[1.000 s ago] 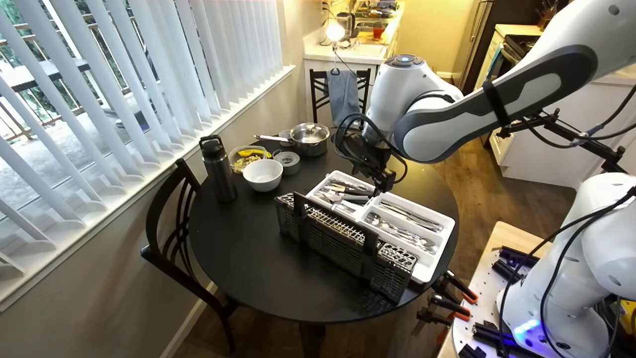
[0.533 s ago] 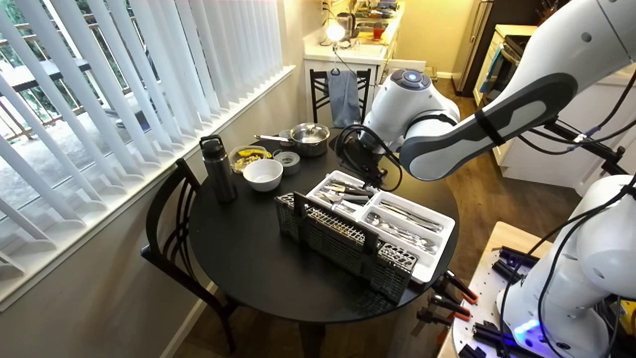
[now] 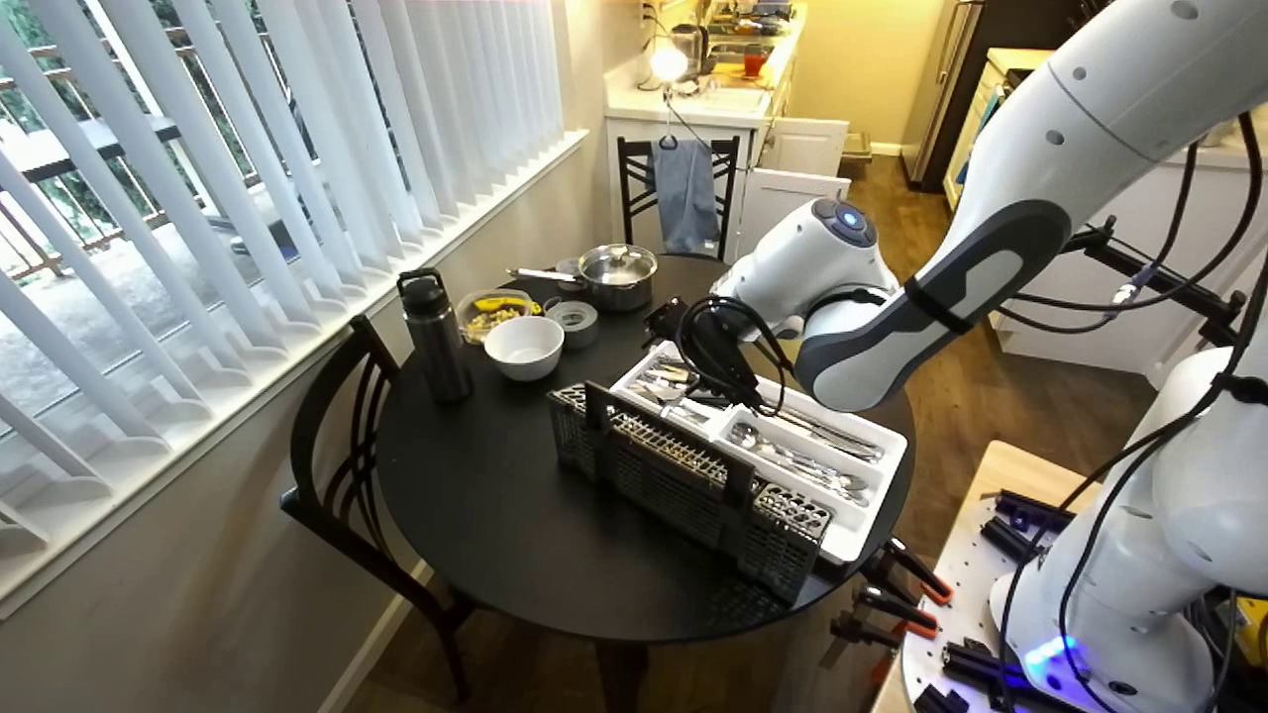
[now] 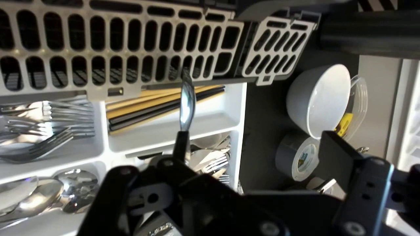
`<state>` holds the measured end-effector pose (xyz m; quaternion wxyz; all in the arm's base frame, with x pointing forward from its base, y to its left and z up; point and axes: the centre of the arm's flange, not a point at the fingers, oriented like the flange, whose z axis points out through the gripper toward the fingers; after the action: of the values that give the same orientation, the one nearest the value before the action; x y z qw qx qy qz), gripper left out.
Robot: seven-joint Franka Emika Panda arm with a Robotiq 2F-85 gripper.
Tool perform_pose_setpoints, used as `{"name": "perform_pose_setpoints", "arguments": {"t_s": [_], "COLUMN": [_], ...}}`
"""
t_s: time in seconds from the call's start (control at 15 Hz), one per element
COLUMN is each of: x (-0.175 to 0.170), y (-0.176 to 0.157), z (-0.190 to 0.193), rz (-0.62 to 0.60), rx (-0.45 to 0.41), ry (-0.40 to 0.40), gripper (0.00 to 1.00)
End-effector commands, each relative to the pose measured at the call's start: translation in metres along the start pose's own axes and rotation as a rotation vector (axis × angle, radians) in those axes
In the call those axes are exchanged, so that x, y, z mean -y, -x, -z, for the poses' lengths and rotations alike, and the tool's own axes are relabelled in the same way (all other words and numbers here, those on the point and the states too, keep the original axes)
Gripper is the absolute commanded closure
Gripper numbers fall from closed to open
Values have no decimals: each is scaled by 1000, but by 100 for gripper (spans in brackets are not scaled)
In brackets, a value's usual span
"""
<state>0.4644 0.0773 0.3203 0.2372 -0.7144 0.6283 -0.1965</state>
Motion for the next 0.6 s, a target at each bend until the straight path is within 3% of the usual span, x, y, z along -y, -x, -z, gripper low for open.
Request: {"name": "perform_pose_setpoints", "arguments": {"t_s": [0.0,0.27,0.53], "x": [-12,-26,-33], "y": [-5,8,-6], "z": [-6,-16,-15], "rz": [12,4,-9], "rx": [87,126,106], "ry": [-10,13,45], "gripper": [0,0,0]}}
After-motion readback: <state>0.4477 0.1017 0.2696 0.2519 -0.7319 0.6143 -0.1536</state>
